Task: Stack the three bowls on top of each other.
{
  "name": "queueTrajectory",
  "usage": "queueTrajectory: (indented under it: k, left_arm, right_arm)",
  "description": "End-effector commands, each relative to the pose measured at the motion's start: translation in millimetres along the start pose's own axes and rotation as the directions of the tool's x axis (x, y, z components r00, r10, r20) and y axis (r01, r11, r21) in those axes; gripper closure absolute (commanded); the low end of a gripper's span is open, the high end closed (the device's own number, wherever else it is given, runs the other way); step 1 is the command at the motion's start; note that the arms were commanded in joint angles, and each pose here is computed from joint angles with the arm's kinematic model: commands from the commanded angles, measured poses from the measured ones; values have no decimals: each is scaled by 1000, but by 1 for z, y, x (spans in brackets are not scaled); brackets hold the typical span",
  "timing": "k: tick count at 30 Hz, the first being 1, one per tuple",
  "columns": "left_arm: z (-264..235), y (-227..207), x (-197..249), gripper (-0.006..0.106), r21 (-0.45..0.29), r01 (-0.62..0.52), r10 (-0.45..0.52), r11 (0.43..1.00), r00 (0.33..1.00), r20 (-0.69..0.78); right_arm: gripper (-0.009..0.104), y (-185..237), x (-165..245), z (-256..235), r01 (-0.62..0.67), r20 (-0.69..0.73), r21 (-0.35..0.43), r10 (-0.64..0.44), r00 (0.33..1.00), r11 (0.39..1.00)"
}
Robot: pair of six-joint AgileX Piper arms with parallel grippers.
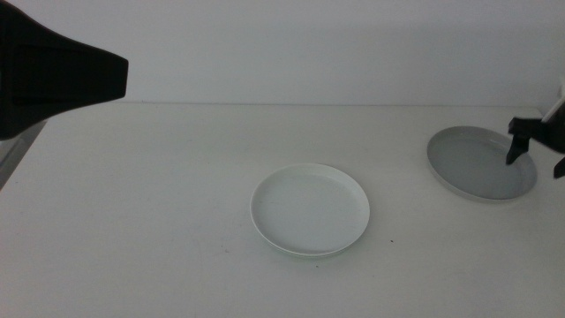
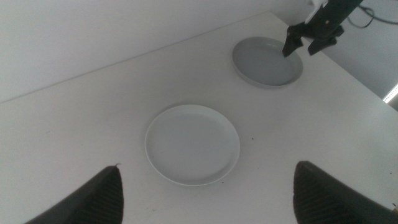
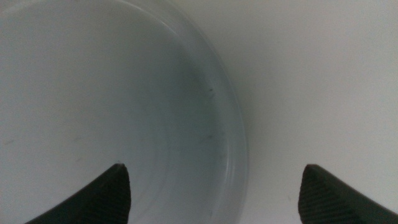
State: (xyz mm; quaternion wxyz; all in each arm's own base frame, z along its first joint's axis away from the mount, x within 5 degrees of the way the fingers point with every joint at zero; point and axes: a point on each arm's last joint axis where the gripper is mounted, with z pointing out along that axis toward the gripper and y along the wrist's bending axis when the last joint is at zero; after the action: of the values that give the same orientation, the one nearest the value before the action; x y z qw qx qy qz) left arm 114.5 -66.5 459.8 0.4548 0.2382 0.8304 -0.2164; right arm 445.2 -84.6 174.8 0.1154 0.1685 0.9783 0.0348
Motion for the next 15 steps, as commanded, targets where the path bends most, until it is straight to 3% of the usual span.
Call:
queueTrajectory:
  k: [1, 6, 9, 10, 15]
  left_arm:
    - [-1, 0, -1, 7, -2, 5, -5, 1000, 1000, 16]
    - [-1, 0, -1, 7, -2, 5, -5, 1000, 1000, 16]
    - [-1, 0, -1, 7, -2, 5, -5, 1000, 1000, 16]
    - [-1, 0, -1, 7, -2, 5, -5, 1000, 1000, 16]
    - [-1, 0, -1, 7, -2, 5, -5, 1000, 1000, 16]
  right_arm:
    - [24, -4, -3, 13, 2, 3, 9, -2, 1000, 1000]
    - [49, -7, -2, 41, -3, -19, 17, 3, 1000, 1000]
    - [92, -8, -2, 44, -17, -21, 20, 18, 1000, 1000]
    - [97, -8, -2, 44, -24, -19, 20, 24, 1000, 1000]
    - [98, -3, -1, 12, 1, 19, -7, -1, 1000, 1000]
